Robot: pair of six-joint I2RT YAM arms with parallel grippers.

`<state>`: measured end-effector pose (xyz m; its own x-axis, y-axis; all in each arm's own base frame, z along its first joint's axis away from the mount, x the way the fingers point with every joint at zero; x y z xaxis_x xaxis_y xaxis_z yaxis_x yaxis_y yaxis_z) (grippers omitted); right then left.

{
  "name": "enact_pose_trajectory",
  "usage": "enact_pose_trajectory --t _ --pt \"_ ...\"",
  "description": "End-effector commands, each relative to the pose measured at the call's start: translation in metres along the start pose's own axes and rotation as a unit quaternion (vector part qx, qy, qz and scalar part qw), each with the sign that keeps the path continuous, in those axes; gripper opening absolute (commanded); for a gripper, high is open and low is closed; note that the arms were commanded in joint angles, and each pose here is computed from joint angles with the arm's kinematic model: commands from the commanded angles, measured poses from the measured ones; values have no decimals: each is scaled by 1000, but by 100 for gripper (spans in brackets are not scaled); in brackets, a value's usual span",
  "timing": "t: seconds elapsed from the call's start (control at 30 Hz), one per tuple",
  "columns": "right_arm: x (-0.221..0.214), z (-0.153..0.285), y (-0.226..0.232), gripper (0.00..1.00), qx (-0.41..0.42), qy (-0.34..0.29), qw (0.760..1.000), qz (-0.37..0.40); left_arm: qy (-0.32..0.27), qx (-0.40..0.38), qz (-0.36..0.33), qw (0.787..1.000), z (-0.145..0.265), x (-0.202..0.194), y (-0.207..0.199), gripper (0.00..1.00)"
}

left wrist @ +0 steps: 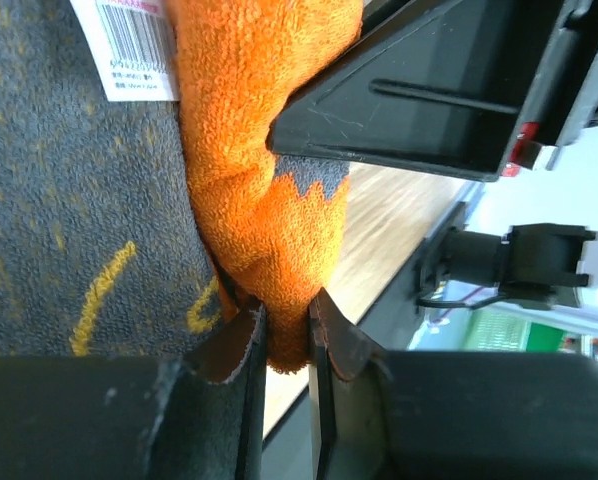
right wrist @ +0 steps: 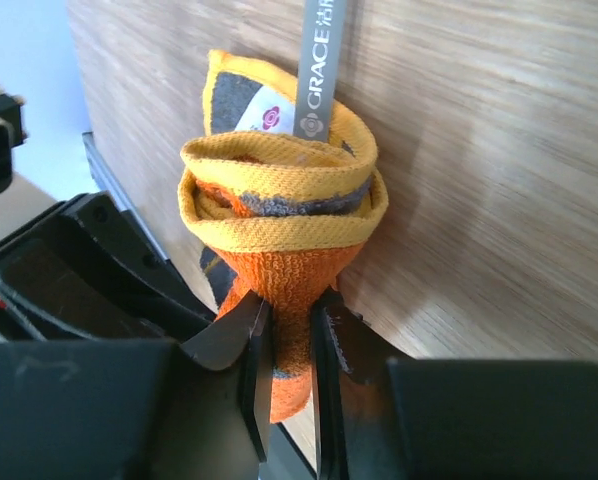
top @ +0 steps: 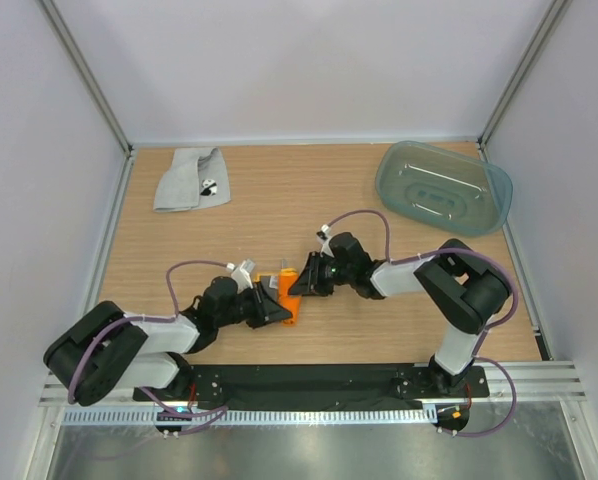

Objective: Roll the towels
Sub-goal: Roll the towel

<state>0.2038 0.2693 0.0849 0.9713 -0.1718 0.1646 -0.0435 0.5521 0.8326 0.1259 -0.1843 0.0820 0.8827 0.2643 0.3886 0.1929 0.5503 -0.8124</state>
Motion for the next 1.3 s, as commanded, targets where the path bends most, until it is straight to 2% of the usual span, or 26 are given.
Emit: enact_pose_trajectory --t 0.0,0.07,0.1,0.17,0.2,0.27,0.43,0.47,0.63,0.8,0.93,1.2,1.27 --pt "13 6 21 19 -15 -30 999 27 16 23 -40 999 -2 9 -4 1" --pt "16 9 20 17 -61 -24 997 31 23 52 -57 997 0 11 -3 4" --pt "17 12 17 15 -113 -22 993 32 15 65 -78 995 3 16 -9 12" --pt "16 14 14 15 -153 -18 987 47 12 102 -103 989 7 21 -12 18" --pt "17 16 13 14 -180 -22 982 49 6 106 -115 988 10 23 -17 26" --pt "14 16 15 14 -196 -18 979 55 12 119 -140 983 13 25 -25 33" --pt "12 17 22 14 -235 -20 970 64 2 165 -190 968 17 30 -38 40" --pt "11 17 24 14 -236 -19 969 67 -2 165 -206 964 15 30 -45 45" --pt "11 17 35 14 -256 -14 964 75 -16 210 -266 941 11 22 -59 47" --pt "9 14 47 14 -262 -5 962 79 -27 205 -337 918 -2 8 -92 50" --pt "9 15 51 14 -259 -1 963 80 -26 232 -369 899 -19 2 -99 51" --pt "7 19 56 15 -253 4 964 79 -16 330 -409 851 -55 -10 -79 49" --pt "7 20 56 15 -251 7 965 80 -14 336 -406 850 -57 -14 -75 48"
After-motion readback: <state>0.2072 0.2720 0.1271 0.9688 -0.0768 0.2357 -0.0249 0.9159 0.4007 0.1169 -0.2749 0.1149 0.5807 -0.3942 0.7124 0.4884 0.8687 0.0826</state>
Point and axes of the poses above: each gripper's point midway between its finger pads, its own z axis back along the fingers, its own y axis along the line the jaws close on, x = y × z, the point moved 9 cm from there along z, back along the fingers, and after that the axes turned 6 degrees about -z, right-handed, at the moved point
